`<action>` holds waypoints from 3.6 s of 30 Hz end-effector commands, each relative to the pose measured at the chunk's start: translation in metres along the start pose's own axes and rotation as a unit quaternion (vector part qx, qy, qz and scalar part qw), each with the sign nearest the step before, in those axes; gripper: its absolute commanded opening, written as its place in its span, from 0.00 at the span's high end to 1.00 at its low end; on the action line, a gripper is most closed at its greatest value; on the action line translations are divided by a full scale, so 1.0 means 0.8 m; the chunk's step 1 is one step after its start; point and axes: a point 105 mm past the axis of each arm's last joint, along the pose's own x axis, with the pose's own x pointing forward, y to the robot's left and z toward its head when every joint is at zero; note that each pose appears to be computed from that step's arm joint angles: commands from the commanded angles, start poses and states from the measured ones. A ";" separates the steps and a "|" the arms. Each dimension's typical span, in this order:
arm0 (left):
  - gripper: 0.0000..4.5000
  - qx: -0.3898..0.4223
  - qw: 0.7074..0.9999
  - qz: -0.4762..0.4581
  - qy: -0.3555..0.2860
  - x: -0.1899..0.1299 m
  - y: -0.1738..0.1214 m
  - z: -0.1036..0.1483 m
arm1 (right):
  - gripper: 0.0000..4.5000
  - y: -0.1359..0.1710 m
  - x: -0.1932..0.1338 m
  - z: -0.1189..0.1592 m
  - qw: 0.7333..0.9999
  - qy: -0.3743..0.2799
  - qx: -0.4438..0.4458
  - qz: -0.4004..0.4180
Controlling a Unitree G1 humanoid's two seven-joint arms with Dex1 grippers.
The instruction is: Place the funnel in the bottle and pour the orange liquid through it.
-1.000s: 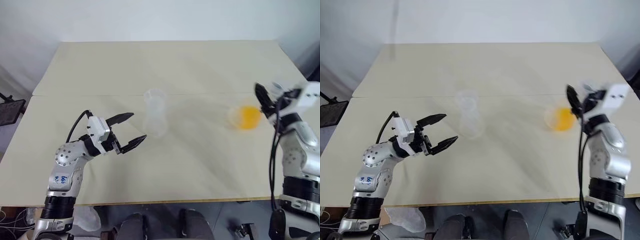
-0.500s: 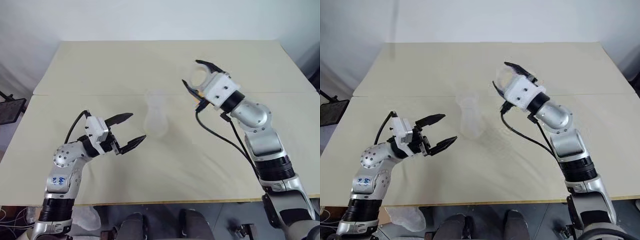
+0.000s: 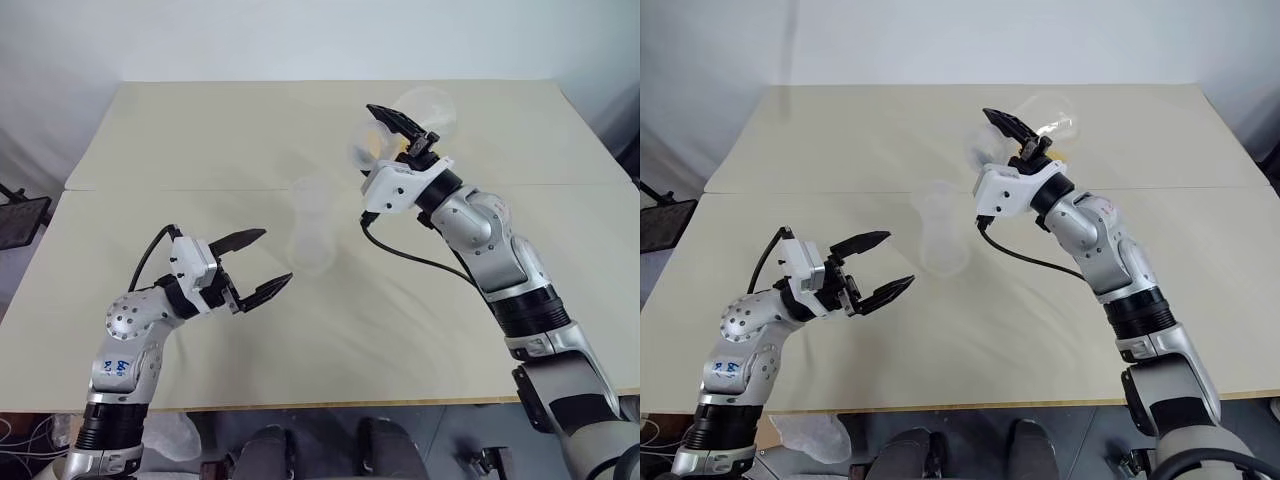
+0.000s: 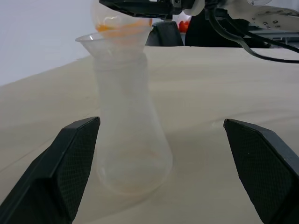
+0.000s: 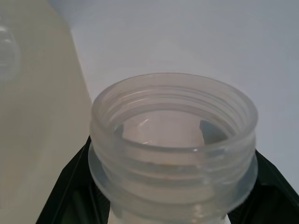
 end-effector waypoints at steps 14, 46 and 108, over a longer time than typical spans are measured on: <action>0.00 -0.008 0.996 0.080 -0.024 -0.018 -0.012 0.006 | 0.44 -0.006 0.031 0.036 0.994 -0.071 -0.080 -0.028; 0.00 -0.006 0.994 0.096 -0.053 0.000 -0.018 0.009 | 0.44 0.008 0.044 0.041 0.983 -0.096 -0.153 -0.024; 0.00 -0.006 0.993 0.085 -0.078 0.021 -0.009 0.008 | 0.44 0.004 0.042 0.039 0.960 -0.125 -0.246 -0.048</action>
